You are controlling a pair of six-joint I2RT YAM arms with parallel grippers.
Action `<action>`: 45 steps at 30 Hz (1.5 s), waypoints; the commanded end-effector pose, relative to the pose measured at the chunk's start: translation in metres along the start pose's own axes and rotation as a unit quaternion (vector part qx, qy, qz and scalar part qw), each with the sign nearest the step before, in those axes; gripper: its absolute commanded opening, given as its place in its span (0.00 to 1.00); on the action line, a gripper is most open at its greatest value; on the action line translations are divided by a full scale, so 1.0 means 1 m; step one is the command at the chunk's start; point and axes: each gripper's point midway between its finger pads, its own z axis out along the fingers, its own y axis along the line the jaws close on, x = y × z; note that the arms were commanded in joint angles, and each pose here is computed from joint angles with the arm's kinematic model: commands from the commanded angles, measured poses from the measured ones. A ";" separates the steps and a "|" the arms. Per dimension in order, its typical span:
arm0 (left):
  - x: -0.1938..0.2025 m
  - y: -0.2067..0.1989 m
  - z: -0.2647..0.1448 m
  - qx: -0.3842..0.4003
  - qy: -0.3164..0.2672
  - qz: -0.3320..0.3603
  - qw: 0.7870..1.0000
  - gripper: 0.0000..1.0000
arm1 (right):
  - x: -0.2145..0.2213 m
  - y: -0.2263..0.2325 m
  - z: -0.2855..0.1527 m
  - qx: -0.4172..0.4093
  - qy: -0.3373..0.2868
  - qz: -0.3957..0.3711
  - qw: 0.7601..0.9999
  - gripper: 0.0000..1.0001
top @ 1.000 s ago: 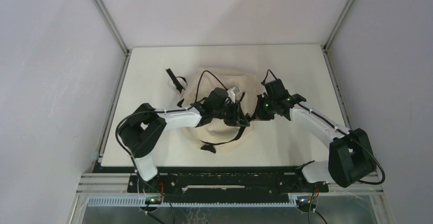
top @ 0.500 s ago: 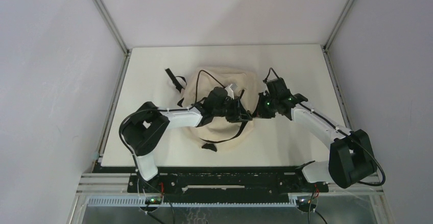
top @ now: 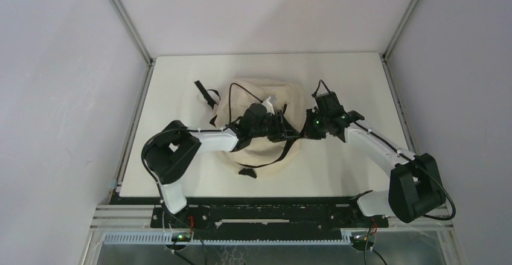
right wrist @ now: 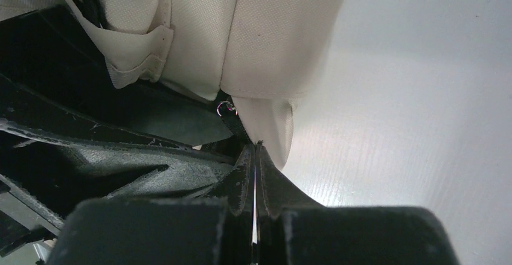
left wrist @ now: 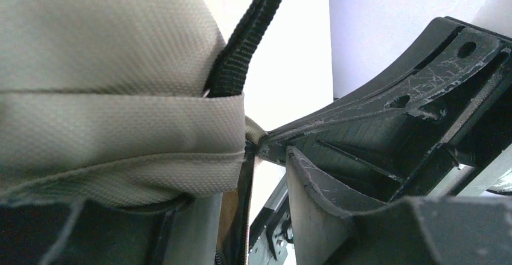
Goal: Pack the student bag
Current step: Zip the student bag at the center of the board.
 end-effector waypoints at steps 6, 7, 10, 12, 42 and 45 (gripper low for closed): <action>-0.038 0.069 -0.007 -0.131 -0.096 -0.003 0.987 0.48 | 0.015 0.014 -0.009 -0.029 0.022 -0.004 0.999 0.00; -0.037 0.071 -0.007 -0.135 -0.094 -0.001 0.986 0.49 | 0.016 0.014 -0.009 -0.028 0.023 -0.003 0.999 0.00; -0.038 0.072 -0.004 -0.136 -0.090 0.006 0.987 0.45 | 0.016 0.015 -0.009 -0.030 0.023 -0.004 0.999 0.00; -0.039 0.073 -0.002 -0.136 -0.091 0.007 0.987 0.40 | 0.016 0.016 -0.009 -0.031 0.023 -0.004 0.999 0.00; 0.006 0.021 -0.049 -0.048 0.082 0.106 0.990 0.00 | -0.014 0.039 -0.007 -0.074 0.005 0.077 0.994 0.61; 0.008 0.017 -0.056 -0.046 0.088 0.113 0.989 0.00 | -0.020 0.044 0.006 -0.078 0.009 0.114 0.990 0.62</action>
